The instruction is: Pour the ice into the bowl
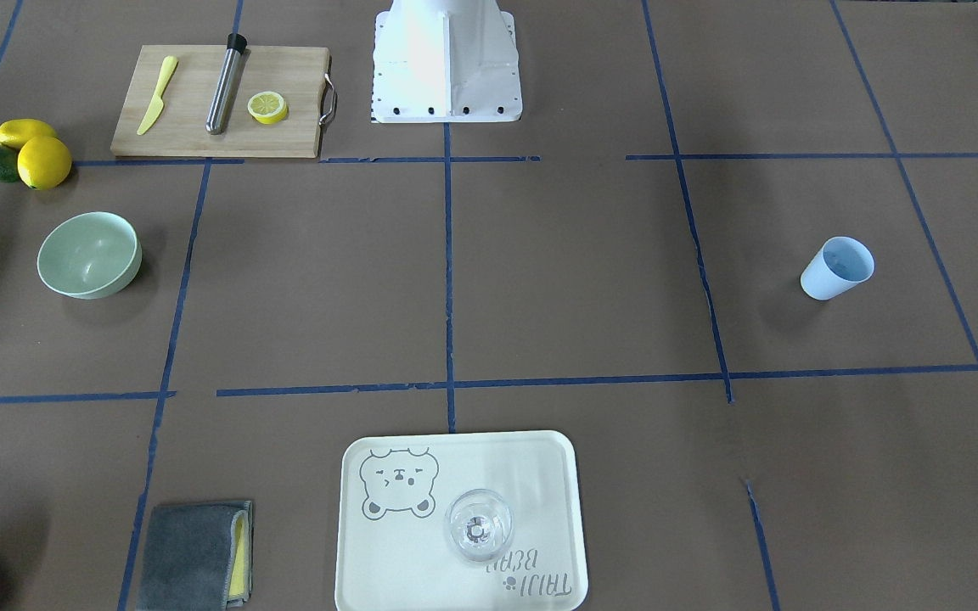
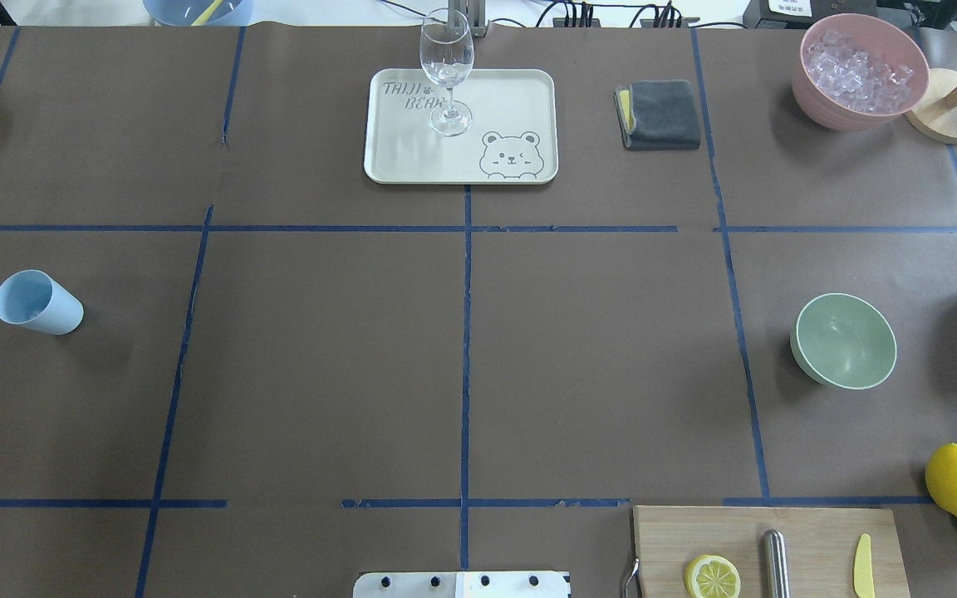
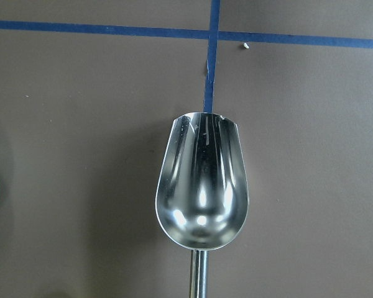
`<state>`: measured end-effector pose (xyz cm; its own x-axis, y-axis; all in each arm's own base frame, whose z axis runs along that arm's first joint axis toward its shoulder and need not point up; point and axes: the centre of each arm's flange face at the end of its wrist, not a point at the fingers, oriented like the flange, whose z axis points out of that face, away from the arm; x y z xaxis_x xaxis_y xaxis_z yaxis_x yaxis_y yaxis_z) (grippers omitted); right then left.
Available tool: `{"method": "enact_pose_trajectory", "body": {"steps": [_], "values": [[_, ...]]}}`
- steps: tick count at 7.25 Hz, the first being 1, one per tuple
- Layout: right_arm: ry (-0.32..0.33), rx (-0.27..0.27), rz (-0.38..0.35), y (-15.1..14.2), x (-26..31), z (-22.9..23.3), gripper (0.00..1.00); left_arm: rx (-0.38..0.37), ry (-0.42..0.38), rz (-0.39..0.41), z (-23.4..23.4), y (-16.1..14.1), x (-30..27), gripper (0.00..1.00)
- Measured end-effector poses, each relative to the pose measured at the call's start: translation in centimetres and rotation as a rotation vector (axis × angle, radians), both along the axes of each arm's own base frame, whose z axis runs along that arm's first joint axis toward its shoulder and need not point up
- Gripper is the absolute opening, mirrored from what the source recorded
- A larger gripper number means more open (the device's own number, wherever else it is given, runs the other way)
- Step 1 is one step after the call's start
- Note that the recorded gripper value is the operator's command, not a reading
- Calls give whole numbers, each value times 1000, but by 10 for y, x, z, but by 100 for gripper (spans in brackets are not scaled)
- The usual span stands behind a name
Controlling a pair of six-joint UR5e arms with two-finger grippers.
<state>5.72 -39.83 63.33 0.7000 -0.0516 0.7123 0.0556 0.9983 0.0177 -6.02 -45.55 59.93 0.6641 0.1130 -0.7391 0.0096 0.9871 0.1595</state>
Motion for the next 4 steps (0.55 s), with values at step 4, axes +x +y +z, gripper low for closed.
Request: {"method": "enact_pose_trajectory", "body": {"steps": [4], "values": [[-5, 6, -3, -2, -1, -1, 100, 2, -2, 1, 3, 0, 0, 100]]}}
